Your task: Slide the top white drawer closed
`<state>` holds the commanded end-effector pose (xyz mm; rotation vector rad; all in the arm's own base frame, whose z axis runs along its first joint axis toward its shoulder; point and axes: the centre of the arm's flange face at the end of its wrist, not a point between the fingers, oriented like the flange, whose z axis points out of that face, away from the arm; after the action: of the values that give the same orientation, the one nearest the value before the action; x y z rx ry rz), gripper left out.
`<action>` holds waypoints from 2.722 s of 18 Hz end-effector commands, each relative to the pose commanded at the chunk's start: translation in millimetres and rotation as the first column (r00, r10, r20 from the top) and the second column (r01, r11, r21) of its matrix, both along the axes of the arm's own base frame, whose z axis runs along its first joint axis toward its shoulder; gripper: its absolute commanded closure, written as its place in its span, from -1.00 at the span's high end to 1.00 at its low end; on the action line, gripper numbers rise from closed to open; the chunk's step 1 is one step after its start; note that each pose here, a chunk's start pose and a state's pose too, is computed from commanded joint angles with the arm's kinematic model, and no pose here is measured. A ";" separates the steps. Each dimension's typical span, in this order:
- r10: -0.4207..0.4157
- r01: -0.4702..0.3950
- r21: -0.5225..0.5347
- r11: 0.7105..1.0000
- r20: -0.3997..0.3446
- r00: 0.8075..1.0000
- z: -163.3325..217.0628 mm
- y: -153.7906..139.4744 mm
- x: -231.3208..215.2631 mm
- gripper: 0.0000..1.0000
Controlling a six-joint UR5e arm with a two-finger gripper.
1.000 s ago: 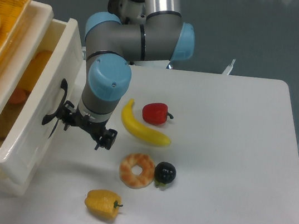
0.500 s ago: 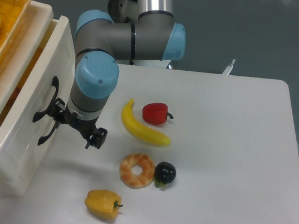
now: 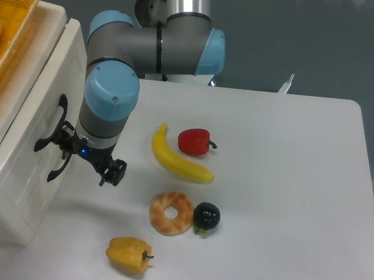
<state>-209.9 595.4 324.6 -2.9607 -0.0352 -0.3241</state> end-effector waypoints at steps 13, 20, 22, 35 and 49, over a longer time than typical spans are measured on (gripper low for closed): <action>0.000 0.000 -0.002 1.000 0.000 1.000 -0.2 -0.2 -0.1 1.00; 0.000 0.000 0.000 1.000 0.000 1.000 0.8 -0.3 0.2 1.00; -0.004 0.004 0.002 1.000 -0.005 1.000 1.9 0.0 -2.6 1.00; -0.274 0.290 0.015 0.957 -0.287 0.918 65.8 -44.4 -120.5 1.00; -0.466 0.476 -0.094 0.874 -0.436 0.770 113.7 -172.8 -246.2 1.00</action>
<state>-456.1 422.6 438.3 -2.8975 0.7757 0.3152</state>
